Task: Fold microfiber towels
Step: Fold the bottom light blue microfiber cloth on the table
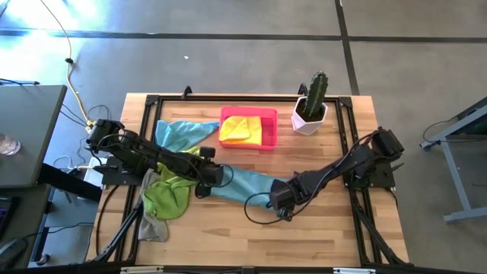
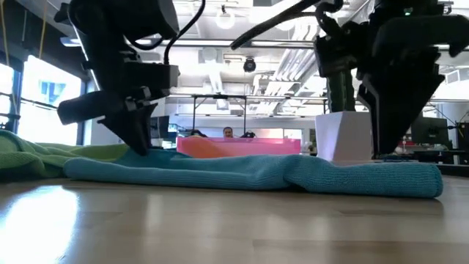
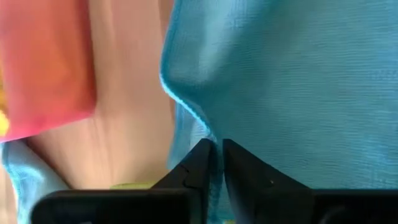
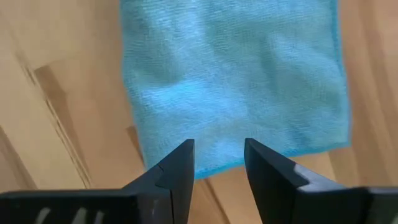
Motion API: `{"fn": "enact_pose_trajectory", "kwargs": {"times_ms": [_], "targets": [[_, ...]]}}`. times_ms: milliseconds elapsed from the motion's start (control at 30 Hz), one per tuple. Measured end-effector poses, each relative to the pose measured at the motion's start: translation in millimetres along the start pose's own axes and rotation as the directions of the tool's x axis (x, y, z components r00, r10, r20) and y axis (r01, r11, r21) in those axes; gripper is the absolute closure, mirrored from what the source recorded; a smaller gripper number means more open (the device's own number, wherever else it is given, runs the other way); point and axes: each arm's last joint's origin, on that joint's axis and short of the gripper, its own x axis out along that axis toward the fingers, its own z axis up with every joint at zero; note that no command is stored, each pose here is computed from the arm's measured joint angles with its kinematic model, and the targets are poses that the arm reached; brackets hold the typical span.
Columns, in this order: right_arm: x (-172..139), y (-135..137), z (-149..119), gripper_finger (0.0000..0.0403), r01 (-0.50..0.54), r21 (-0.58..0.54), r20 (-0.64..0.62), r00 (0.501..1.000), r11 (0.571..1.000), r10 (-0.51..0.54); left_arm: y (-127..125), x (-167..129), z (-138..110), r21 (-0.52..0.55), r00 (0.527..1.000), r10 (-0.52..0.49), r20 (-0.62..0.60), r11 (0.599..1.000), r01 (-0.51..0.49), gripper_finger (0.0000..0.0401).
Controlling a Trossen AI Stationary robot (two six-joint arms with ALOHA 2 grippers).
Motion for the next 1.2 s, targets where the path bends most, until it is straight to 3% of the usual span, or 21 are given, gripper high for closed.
{"fn": "enact_pose_trajectory", "kwargs": {"times_ms": [133,267,467,567,633,700,833,1200], "targets": [[8.4,2.0,-1.2,0.0269,0.028,-0.009,-0.01,1.0,1.0,-0.028,-2.4,-1.7,-0.3,0.0,0.999,0.046,0.001,0.999,-0.046,0.0322],[20.0,3.2,-1.3,0.0269,0.047,-0.021,-0.032,0.998,0.999,-0.048,-4.9,-10.8,2.9,0.006,0.999,0.023,-0.028,1.0,-0.023,0.0287],[34.0,3.8,-2.7,0.0269,0.075,-0.053,-0.067,0.995,0.996,-0.079,-8.6,-28.0,10.5,0.018,0.997,0.07,-0.04,0.997,-0.069,0.0267],[36.6,4.2,-2.6,0.0269,0.081,-0.066,-0.074,0.994,0.995,-0.086,-14.5,-29.3,11.1,-0.015,0.997,-0.064,-0.044,0.998,0.063,0.0266],[36.9,4.0,-2.7,0.0269,0.084,-0.092,-0.074,0.993,0.992,-0.091,-19.8,-29.1,11.5,-0.029,0.975,-0.218,-0.053,0.976,0.216,0.0268],[37.0,3.8,-2.2,0.0269,0.086,-0.111,-0.067,0.993,0.99,-0.094,-25.8,-23.7,13.3,-0.031,0.959,-0.281,-0.033,0.96,0.28,0.0271],[37.2,2.9,-2.3,0.0269,0.092,-0.118,-0.072,0.992,0.989,-0.101,-30.8,-11.0,10.8,-0.033,0.959,-0.282,-0.025,0.959,0.281,0.0277],[37.0,-2.4,-6.7,0.0269,0.14,-0.231,-0.105,0.98,0.963,-0.167,-42.2,7.5,2.1,-0.054,0.934,-0.323,-0.151,0.946,0.318,0.0279]]}}
